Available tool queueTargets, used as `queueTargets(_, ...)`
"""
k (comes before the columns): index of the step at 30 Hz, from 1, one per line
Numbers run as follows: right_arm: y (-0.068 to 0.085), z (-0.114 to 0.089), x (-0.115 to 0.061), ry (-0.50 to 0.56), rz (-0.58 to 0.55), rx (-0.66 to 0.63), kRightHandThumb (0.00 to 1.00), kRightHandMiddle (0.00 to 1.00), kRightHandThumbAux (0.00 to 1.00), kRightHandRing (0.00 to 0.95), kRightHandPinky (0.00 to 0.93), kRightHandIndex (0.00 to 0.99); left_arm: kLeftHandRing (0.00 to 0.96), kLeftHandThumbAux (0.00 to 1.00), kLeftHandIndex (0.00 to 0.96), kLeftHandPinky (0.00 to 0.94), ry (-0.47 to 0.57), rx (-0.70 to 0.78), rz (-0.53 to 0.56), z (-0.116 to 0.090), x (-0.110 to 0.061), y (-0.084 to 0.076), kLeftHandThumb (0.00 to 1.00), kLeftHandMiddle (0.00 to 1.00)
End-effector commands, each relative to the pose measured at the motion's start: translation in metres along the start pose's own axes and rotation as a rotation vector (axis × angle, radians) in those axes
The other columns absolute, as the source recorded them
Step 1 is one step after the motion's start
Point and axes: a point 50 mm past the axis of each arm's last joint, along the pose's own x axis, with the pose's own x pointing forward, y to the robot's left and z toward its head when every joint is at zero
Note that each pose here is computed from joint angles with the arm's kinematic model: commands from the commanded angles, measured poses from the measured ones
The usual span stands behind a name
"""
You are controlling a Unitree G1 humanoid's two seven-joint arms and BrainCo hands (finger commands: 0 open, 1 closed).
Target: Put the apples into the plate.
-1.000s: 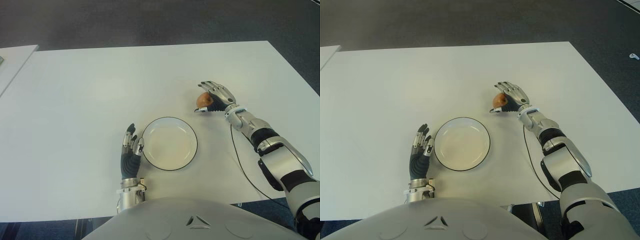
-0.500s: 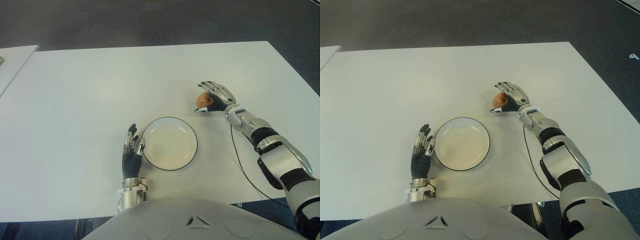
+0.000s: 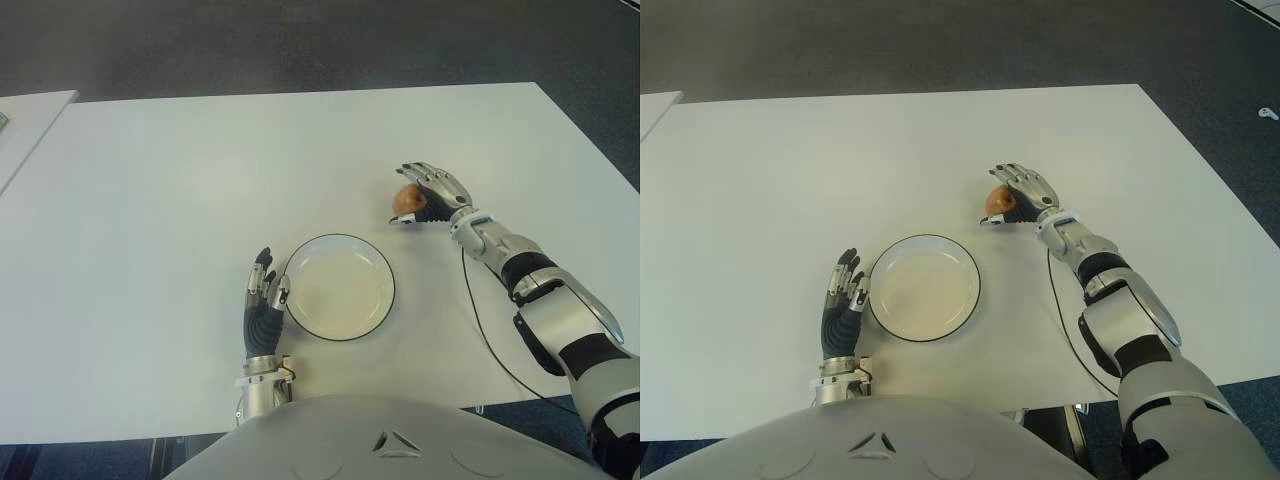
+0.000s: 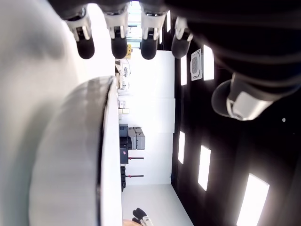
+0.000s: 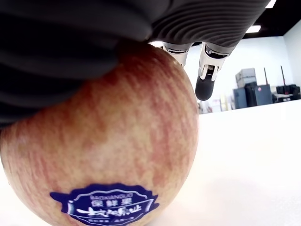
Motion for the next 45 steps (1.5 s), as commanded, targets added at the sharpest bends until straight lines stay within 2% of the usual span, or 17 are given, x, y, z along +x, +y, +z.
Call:
queueTargets(1,0.0373,-0.0083,-0.0229,0.072,0.169,-0.024,0.412,0.092,0.483,0.073,0.011,0.09,0.0,0.443,0.0,0.0,0.069,-0.048,0.027,-0.007,-0.0035,-0.0091,0.044,0.0)
queueTargets(8,0.0366,-0.009,-0.0239,0.077,0.118,-0.048,0.47,0.21,0.516,0.168,0.089,0.206,0.0,0.439,0.0,0.0,0.067,-0.049,0.027,-0.0065,-0.0036,-0.0087,0.048,0.0)
queueTargets(9,0.0365,-0.0088,-0.024,0.074,0.108,-0.052,0.501,0.277,0.528,0.232,0.141,0.252,0.0,0.438,0.0,0.0,0.066,-0.048,0.027,-0.0064,-0.0036,-0.0087,0.049,0.0)
queueTargets(10,0.0362,-0.0085,-0.0244,0.066,0.093,-0.062,0.508,0.291,0.53,0.245,0.152,0.261,0.0,0.438,0.0,0.0,0.065,-0.047,0.027,-0.0063,-0.0036,-0.0086,0.049,0.0)
queueTargets(11,0.0361,-0.0083,-0.0247,0.061,0.084,-0.069,0.576,0.344,0.594,0.3,0.194,0.318,0.0,0.438,0.0,0.0,0.064,-0.046,0.026,-0.0062,-0.0036,-0.0086,0.049,0.0)
queueTargets(14,0.0354,-0.0083,-0.025,0.047,0.071,-0.097,0.659,0.426,0.671,0.388,0.266,0.387,0.0,0.437,0.0,0.0,0.064,-0.045,0.026,-0.0061,-0.0038,-0.0084,0.049,0.0)
queueTargets(16,0.0349,-0.0087,-0.0247,0.041,0.074,-0.118,0.68,0.485,0.688,0.453,0.358,0.407,0.0,0.438,0.0,0.0,0.064,-0.046,0.026,-0.0061,-0.0038,-0.0083,0.049,0.0)
queueTargets(18,0.0349,-0.0094,-0.0245,0.042,0.081,-0.131,0.693,0.578,0.699,0.551,0.525,0.423,0.0,0.441,0.0,0.0,0.064,-0.048,0.026,-0.0063,-0.0037,-0.0081,0.049,0.0)
queueTargets(21,0.0353,-0.0101,-0.0245,0.049,0.091,-0.133,0.699,0.637,0.706,0.611,0.618,0.432,0.0,0.444,0.0,0.0,0.064,-0.051,0.026,-0.0063,-0.0036,-0.008,0.049,0.0)
queueTargets(23,0.0362,-0.0106,-0.0246,0.06,0.105,-0.123,0.699,0.668,0.709,0.642,0.649,0.435,0.0,0.444,0.0,0.0,0.063,-0.052,0.025,-0.0063,-0.0036,-0.0079,0.05,0.0)
queueTargets(30,0.0394,-0.0115,-0.0258,0.081,0.144,-0.094,0.692,0.744,0.722,0.72,0.665,0.44,0.0,0.432,0.0,0.0,0.06,-0.047,0.022,-0.0063,-0.0041,-0.0079,0.053,0.0)
queueTargets(45,0.0405,-0.0138,-0.0254,0.121,0.192,-0.052,0.695,0.764,0.727,0.733,0.669,0.44,0.0,0.442,0.0,0.0,0.053,-0.035,0.029,-0.005,-0.0055,-0.0077,0.048,0.0)
